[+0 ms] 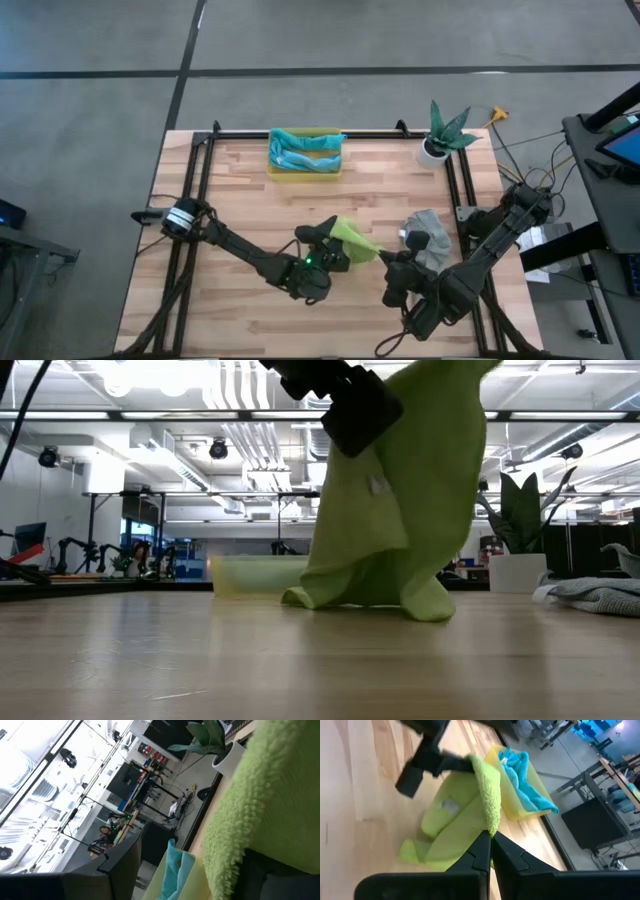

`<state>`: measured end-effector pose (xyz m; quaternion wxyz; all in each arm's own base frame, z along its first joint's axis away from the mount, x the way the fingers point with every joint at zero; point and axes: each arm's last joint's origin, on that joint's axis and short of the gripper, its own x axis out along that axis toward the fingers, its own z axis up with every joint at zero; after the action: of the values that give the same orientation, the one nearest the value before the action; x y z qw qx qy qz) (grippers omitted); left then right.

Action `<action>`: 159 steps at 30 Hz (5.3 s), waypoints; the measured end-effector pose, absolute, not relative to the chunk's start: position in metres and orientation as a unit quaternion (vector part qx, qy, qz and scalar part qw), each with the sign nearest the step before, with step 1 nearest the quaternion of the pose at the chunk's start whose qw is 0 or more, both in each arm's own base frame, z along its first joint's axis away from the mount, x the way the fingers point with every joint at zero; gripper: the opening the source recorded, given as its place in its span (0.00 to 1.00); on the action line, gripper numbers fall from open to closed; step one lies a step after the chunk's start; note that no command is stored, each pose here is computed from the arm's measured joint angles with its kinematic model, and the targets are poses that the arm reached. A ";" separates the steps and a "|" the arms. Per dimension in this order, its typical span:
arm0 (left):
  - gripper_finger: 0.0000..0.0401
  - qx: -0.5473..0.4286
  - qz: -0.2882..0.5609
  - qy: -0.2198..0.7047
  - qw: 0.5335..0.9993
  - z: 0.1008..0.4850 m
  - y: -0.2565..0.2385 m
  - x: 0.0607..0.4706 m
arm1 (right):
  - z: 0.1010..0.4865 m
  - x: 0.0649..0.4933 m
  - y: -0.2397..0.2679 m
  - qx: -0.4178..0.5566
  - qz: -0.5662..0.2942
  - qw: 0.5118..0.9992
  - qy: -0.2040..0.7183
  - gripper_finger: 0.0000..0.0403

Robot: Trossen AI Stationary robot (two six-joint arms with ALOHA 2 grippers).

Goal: Roll microfiber towels into tight, uniform cylinder then place into a basket
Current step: Roll the green towel

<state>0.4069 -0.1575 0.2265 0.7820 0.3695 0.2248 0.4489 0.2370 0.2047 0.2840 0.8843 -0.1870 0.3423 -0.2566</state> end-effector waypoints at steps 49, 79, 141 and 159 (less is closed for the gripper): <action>0.00 0.309 -0.173 0.180 0.918 0.244 -0.196 0.377 | 0.244 0.226 0.215 -0.283 -0.201 0.869 0.353 0.02; 0.08 0.283 0.101 0.296 0.907 0.211 -0.163 0.364 | 0.227 0.224 0.190 -0.227 -0.244 0.840 0.429 0.02; 0.45 0.657 -0.125 0.404 0.624 0.152 -0.234 0.408 | 0.222 0.237 0.186 -0.225 -0.232 0.845 0.427 0.02; 0.45 0.645 -0.113 0.430 0.622 0.142 -0.215 0.415 | 0.222 0.239 0.188 -0.225 -0.224 0.849 0.423 0.02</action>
<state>0.4149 -0.2147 0.1422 0.6219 0.6447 0.4301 -0.1126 0.2389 0.1878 0.2222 0.8486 -0.2254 0.4232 -0.2236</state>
